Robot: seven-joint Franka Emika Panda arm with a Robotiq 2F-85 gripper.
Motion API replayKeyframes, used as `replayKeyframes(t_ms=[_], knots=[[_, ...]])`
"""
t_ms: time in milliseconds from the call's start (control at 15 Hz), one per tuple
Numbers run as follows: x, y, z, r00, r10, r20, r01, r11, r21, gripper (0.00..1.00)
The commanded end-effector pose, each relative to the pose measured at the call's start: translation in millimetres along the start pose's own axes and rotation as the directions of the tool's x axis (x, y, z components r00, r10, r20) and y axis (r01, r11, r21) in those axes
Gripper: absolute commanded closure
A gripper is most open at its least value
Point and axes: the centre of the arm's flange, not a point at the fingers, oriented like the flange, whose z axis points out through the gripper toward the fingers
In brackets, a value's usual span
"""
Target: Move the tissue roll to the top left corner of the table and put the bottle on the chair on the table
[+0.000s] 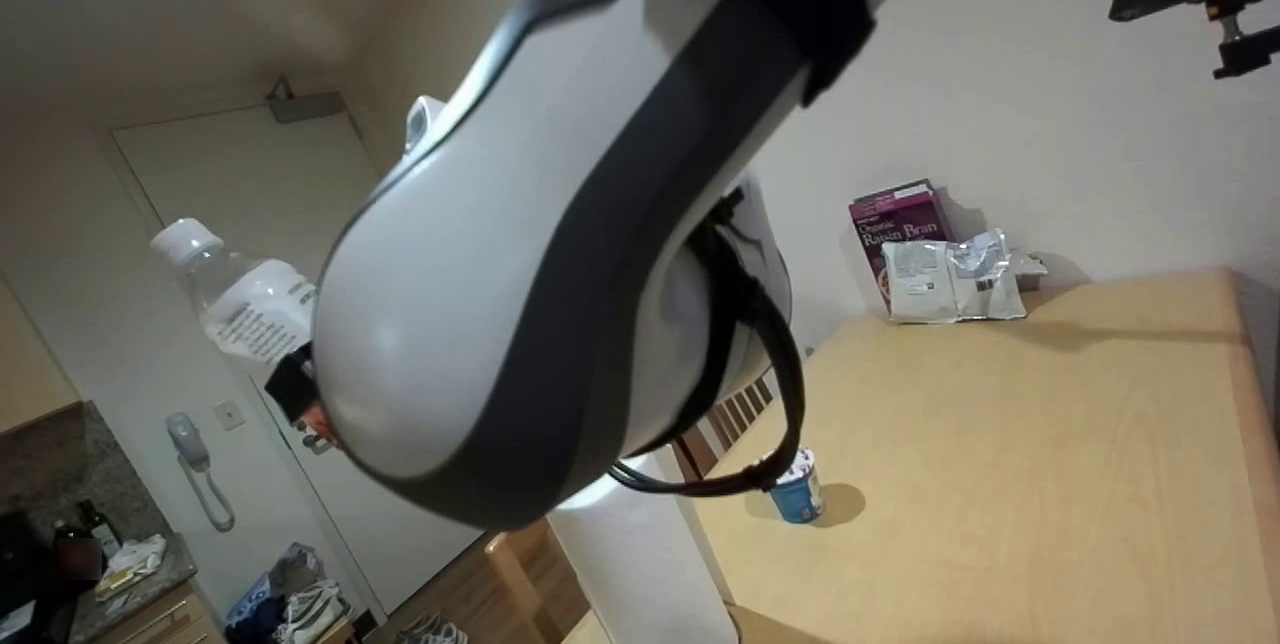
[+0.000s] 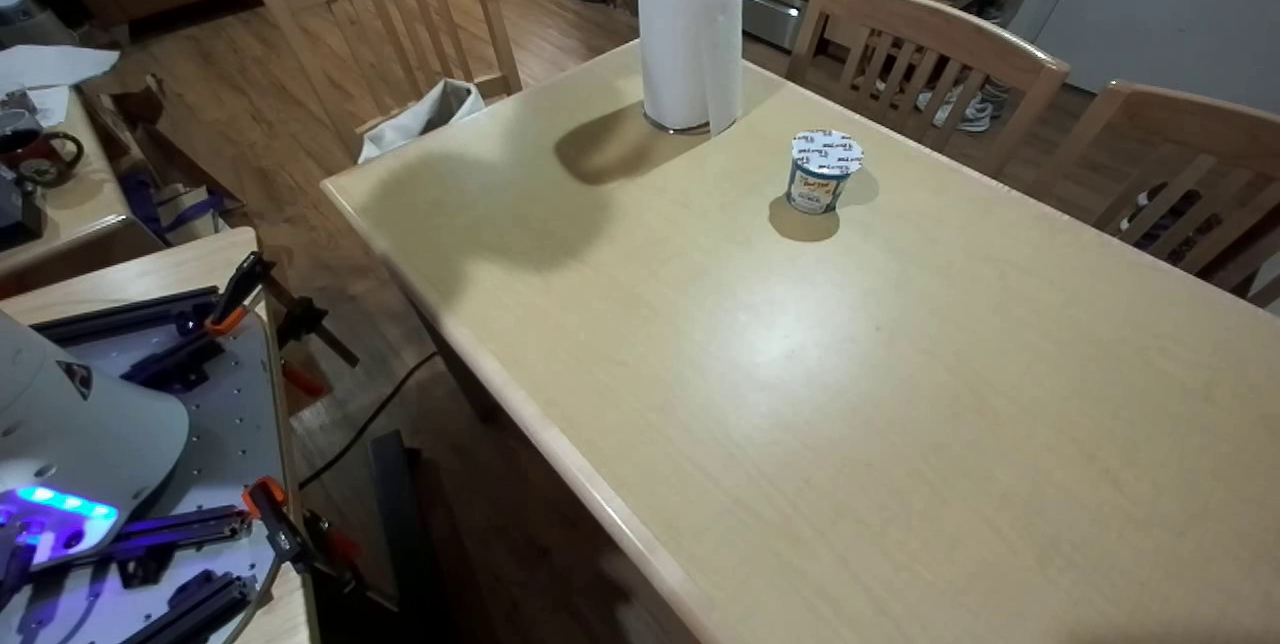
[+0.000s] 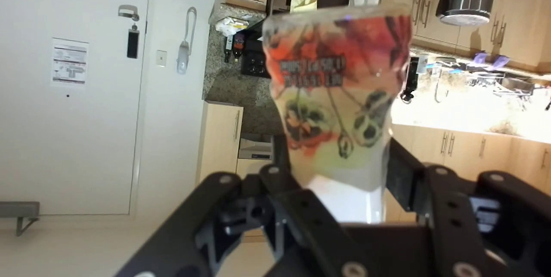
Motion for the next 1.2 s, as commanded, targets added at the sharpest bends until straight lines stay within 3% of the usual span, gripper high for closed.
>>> replayKeyframes(t_ms=[0, 267, 533, 600, 667, 733, 933, 1000, 1067, 1133], knots=[[-4, 15, 1, 1.0, 0.003, 0.026, -0.001, 0.997, -0.081, 0.71], [-47, 57, -24, 0.99, 0.131, 0.057, -0.116, 0.969, -0.217, 0.71], [-90, 70, -52, 0.957, 0.279, 0.074, -0.236, 0.904, -0.357, 0.71], [-93, 74, -55, 0.951, 0.304, 0.052, -0.265, 0.893, -0.363, 0.71], [-72, 113, -21, 0.955, 0.287, 0.076, -0.247, 0.911, -0.331, 0.71], [-72, 112, -22, 0.955, 0.287, 0.074, -0.248, 0.909, -0.334, 0.46], [-73, 110, -21, 0.955, 0.287, 0.078, -0.247, 0.911, -0.331, 0.46], [-73, 111, -21, 0.955, 0.287, 0.078, -0.247, 0.91, -0.332, 0.71], [-76, 113, -19, 0.969, 0.241, 0.06, -0.202, 0.903, -0.379, 0.71], [-82, 121, -21, 0.971, 0.234, 0.046, -0.191, 0.877, -0.44, 0.71]])
